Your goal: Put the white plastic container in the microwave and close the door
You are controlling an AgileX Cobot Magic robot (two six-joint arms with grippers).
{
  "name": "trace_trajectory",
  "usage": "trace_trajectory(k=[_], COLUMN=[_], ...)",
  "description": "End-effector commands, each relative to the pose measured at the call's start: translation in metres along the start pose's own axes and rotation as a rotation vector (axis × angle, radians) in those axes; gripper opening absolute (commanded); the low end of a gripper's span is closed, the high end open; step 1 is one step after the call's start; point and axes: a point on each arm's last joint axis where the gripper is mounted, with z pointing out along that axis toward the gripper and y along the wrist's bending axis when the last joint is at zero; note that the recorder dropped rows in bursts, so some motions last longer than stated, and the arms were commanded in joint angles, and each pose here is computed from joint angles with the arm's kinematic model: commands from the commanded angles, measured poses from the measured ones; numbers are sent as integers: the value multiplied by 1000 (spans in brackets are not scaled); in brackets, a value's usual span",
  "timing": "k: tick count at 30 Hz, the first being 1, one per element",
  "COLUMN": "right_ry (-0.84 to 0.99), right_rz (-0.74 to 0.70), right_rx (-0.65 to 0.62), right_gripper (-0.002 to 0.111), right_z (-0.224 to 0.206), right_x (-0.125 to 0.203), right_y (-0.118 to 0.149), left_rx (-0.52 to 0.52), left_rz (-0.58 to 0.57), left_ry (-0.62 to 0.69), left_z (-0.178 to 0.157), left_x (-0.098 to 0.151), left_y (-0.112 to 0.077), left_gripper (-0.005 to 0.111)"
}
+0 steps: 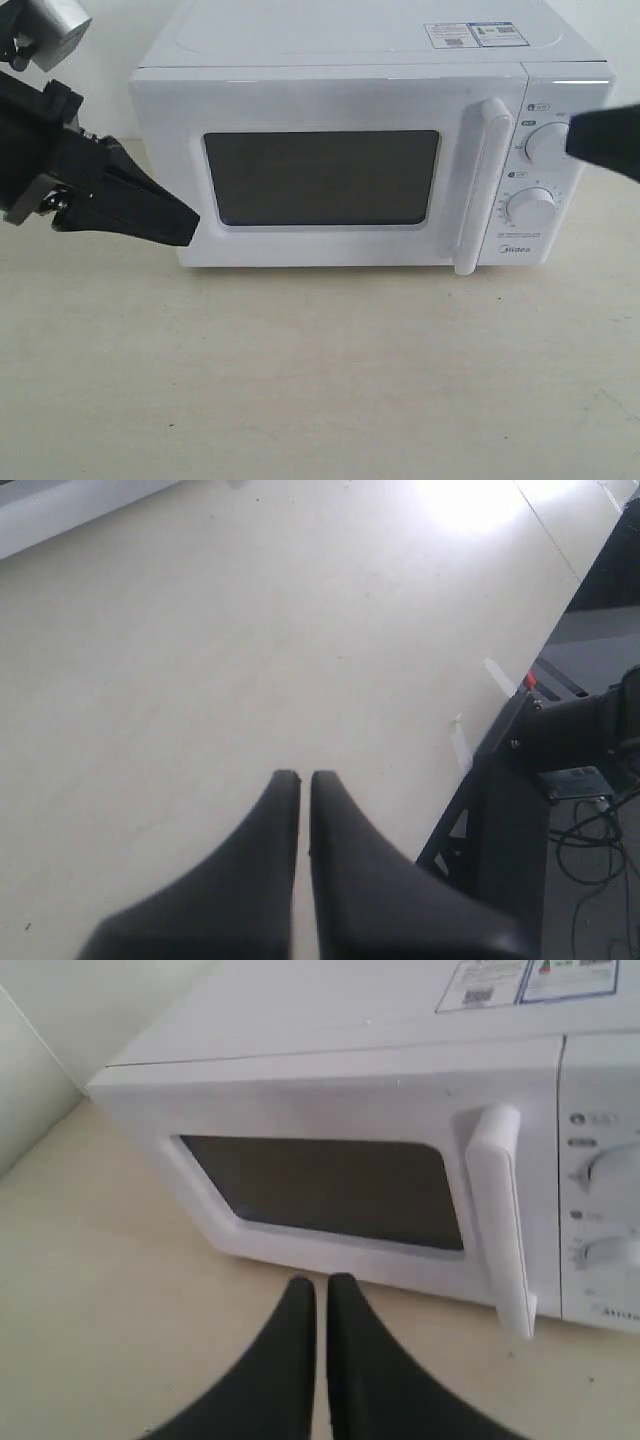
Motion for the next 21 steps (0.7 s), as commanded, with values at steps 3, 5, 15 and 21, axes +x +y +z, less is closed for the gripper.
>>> trace_trajectory(k=[3,5,15,21], right_ry=[-19,-22,0,0], right_rz=[18,7,-35,-35], right_rx=[9,-5,-72,-72], right_gripper=[0,0,0,0], right_z=[-36,-43,-66,-66], right_x=[47,56,72,72], right_y=[-3,-2,7,7], left_rx=[37,49,76,78], left_rz=[8,0,-26,-35], left_ry=[-33,-41,-80,-82], left_z=[-7,-7,-7,-7], left_x=[0,-1,-5,-5], left_y=[-11,-12,-15,-15], left_gripper=[4,4,4,4])
